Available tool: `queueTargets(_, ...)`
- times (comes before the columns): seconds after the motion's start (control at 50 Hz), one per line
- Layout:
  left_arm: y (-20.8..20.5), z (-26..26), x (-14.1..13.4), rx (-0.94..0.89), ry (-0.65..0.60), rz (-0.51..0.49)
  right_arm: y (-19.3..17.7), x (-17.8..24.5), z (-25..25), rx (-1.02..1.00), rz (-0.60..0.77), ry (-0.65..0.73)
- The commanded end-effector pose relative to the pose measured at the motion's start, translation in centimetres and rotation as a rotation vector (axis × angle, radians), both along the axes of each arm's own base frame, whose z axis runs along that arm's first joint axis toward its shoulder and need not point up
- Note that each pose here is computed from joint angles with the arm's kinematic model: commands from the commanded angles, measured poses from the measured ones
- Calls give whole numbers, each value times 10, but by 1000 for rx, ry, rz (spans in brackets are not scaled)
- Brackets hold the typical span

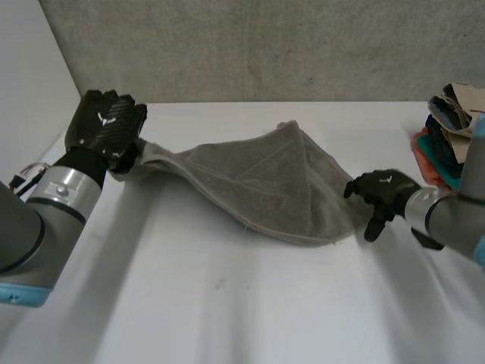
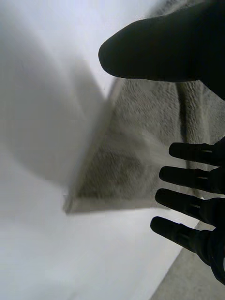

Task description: Fold the laundry.

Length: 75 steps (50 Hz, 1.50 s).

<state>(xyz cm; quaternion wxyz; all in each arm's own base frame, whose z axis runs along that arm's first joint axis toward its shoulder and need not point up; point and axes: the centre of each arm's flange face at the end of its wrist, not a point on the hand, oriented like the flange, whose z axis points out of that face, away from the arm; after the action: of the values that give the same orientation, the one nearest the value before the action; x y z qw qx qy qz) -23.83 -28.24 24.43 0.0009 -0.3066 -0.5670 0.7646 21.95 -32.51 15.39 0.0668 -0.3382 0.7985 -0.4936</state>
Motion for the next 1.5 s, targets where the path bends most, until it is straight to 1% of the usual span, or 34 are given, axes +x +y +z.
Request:
queueTargets(0.02,1,34,-13,32,71,-46,37,32,-18,42,-17,-233)
queueTargets(0.06,2,39,-15,36,84,-55,58,49,-17,85,-8,-319)
queueTargets(0.12,5,53,-20,26,102,-74,77,64,-16,136,7,-389)
queueTargets(0.18,12,72,-27,-6,133,-103,103,93,-12,188,47,-498)
queueTargets(0.24,14,87,-27,-25,177,-103,107,111,-11,172,32,-562)
queueTargets(0.3,14,98,-26,-42,215,-87,99,115,-21,128,-25,-558)
queueTargets(0.36,16,114,-21,-64,269,-66,76,111,-22,9,-140,-534)
queueTargets(0.42,20,124,-18,-75,299,-64,67,107,-22,-46,-176,-498)
queueTargets(0.52,30,139,-14,-100,332,-75,25,74,-34,-121,-252,-370)
queueTargets(0.6,38,150,-9,-120,351,-78,11,64,-38,-140,-264,-338)
queueTargets(0.76,39,153,-5,-125,353,-65,-8,49,-31,-163,-285,-345)
queueTargets(0.82,35,150,0,-116,346,-46,-19,36,-24,-184,-316,-349)
queueTargets(0.86,32,147,3,-105,341,-32,-28,23,-10,-222,-331,-350)
queueTargets(0.92,25,138,11,-71,324,4,-32,15,18,-300,-298,-335)
queueTargets(0.94,23,134,14,-59,319,15,-33,11,47,-377,-260,-307)
queueTargets(1.0,15,118,25,-1,294,67,-30,-1,86,-495,-211,-226)
queueTargets(1.02,11,107,31,39,280,95,-26,-11,109,-556,-186,-149)
queueTargets(1.08,8,90,37,105,259,123,-17,-22,139,-628,-150,-21)
queueTargets(1.1,9,79,38,151,241,131,-9,-27,164,-684,-139,60)
queueTargets(1.16,11,64,41,223,208,152,9,-32,197,-733,-127,160)
queueTargets(1.18,14,55,42,270,175,162,20,-34,211,-736,-119,203)
queueTargets(1.2,15,53,42,285,160,166,24,-35,216,-731,-115,218)
queueTargets(1.24,19,46,43,324,122,172,32,-37,223,-697,-103,245)
queueTargets(1.26,21,37,43,366,74,177,32,-37,223,-681,-97,251)
queueTargets(1.3,22,26,43,413,23,182,31,-37,218,-641,-87,264)
queueTargets(1.32,20,14,43,457,-30,183,29,-34,210,-601,-67,282)
queueTargets(1.38,16,-3,42,509,-106,181,21,-29,189,-537,-28,331)
queueTargets(1.4,11,-15,42,533,-146,180,16,-22,172,-498,9,368)
queueTargets(1.46,2,-28,37,552,-185,168,10,-11,150,-455,49,412)
queueTargets(1.5,-14,-37,29,552,-193,156,3,-2,133,-423,54,437)
